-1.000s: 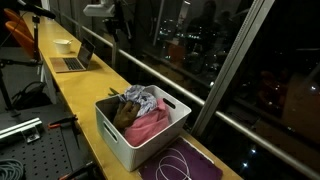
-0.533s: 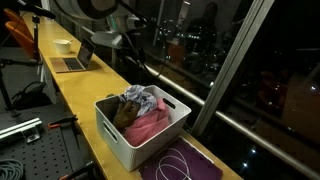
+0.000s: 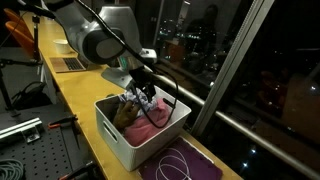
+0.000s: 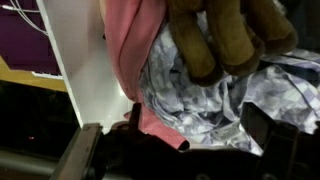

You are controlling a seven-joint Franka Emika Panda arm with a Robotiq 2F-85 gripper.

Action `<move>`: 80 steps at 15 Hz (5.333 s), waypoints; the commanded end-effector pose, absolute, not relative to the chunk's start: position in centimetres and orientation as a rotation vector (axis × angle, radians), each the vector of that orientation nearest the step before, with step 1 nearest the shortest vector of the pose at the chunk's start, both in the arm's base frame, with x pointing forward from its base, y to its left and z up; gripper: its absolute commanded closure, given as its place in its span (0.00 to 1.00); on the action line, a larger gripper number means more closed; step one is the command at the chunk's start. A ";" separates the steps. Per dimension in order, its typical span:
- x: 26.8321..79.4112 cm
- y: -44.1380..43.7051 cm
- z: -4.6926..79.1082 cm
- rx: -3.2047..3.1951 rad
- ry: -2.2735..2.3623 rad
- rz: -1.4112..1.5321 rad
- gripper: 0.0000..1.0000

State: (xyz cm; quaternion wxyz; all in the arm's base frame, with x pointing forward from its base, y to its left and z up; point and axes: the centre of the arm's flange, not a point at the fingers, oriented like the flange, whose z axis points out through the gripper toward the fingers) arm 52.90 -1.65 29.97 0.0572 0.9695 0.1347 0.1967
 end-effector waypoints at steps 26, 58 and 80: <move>58.8 -5.9 17.7 3.071 0.214 0.509 0.70; 48.0 15.2 69.9 2.955 0.659 1.230 0.97; 53.5 24.8 36.4 3.149 0.843 0.534 0.56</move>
